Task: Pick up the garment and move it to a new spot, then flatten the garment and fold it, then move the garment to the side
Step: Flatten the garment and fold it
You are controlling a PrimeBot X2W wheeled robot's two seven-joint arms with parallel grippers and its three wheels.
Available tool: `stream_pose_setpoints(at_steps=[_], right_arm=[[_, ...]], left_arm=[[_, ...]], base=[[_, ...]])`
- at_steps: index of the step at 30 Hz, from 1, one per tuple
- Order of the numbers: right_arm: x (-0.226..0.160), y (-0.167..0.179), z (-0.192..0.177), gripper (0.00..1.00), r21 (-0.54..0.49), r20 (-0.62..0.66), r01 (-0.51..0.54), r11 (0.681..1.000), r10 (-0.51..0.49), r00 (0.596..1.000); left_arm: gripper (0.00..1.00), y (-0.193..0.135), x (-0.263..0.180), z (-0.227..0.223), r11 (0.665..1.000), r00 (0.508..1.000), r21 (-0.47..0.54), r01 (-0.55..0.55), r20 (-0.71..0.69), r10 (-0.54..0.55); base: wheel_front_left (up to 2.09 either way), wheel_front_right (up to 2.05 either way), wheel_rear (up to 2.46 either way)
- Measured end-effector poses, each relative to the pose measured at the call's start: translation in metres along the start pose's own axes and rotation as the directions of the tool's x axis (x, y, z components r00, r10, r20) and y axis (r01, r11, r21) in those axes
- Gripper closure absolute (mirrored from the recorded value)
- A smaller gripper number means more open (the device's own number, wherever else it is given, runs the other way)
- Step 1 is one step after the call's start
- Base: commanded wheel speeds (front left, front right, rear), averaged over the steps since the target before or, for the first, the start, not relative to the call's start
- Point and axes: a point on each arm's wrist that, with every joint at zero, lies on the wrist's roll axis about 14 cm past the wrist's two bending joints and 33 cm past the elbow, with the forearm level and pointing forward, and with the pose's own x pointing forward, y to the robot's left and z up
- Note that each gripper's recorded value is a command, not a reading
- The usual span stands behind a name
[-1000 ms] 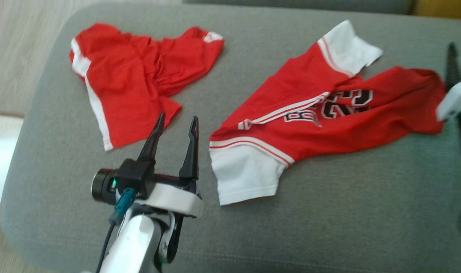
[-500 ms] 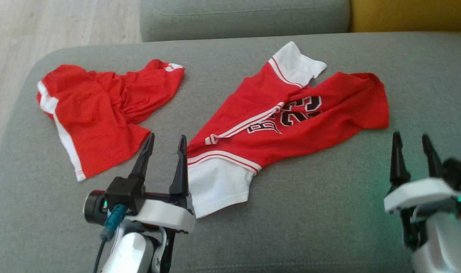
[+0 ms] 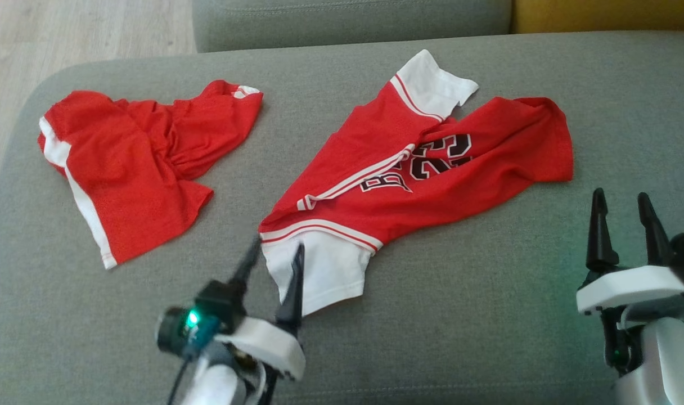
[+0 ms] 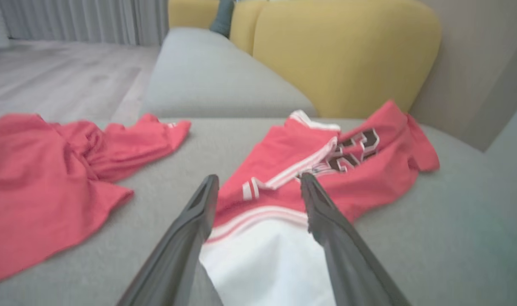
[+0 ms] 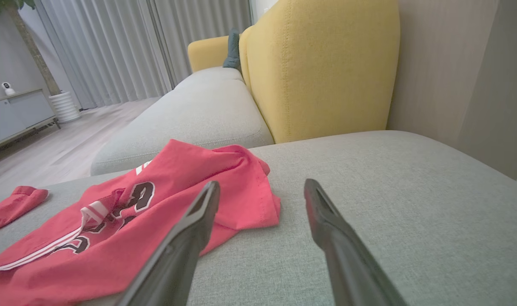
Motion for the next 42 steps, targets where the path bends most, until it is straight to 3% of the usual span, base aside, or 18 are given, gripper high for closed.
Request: stream_pose_setpoints(at_steps=[7, 16, 23, 24, 25, 33, 36, 42], right_arm=[[0.000, 0.004, -0.002, 0.00, 0.004, -0.009, -0.002, 1.000, 0.002, 1.000], [-0.002, -0.002, -0.006, 0.00, 0.005, -0.023, 0.017, 1.000, -0.017, 1.000], [-0.005, -0.020, -0.005, 0.00, -0.003, -0.019, 0.067, 0.998, -0.067, 0.998], [-0.005, -0.022, -0.006, 0.00, -0.004, -0.020, 0.074, 0.997, -0.074, 0.997], [-0.005, -0.024, -0.006, 0.00, -0.010, -0.022, 0.078, 0.997, -0.079, 0.997], [-0.006, -0.035, -0.009, 0.00, -0.017, -0.031, 0.111, 0.994, -0.112, 0.993], [-0.004, -0.037, -0.016, 0.00, -0.016, -0.051, 0.120, 0.993, -0.121, 0.991], [0.006, -0.022, -0.031, 0.00, -0.013, -0.118, 0.079, 0.997, -0.080, 0.990]], left_arm=[[0.00, 0.003, -0.021, -0.079, 1.000, 0.963, -0.008, -0.015, -0.270, 0.012], [0.00, 0.008, -0.009, -0.095, 0.999, 0.941, -0.004, -0.031, -0.337, 0.028], [0.00, -0.002, -0.005, -0.107, 0.999, 0.924, -0.045, 0.006, -0.382, -0.023], [0.56, -0.006, -0.003, -0.108, 0.998, 0.923, -0.048, 0.026, -0.382, -0.042], [1.00, -0.010, -0.001, -0.107, 0.997, 0.923, -0.059, 0.039, -0.380, -0.058], [1.00, -0.007, 0.017, -0.087, 0.996, 0.950, -0.089, 0.015, -0.309, -0.042], [1.00, 0.009, 0.041, -0.034, 0.995, 0.991, -0.091, -0.036, -0.133, 0.024], [1.00, 0.029, 0.050, 0.026, 0.995, 0.995, -0.074, -0.071, 0.065, 0.076]], base=[[0.00, 0.00, 0.00], [0.00, 0.00, 0.00], [0.00, 0.00, 0.00], [0.00, 0.00, 0.00], [0.00, 0.00, 0.00], [0.00, 0.00, 0.00], [0.00, 0.00, 0.00], [0.00, 0.00, 0.00]])
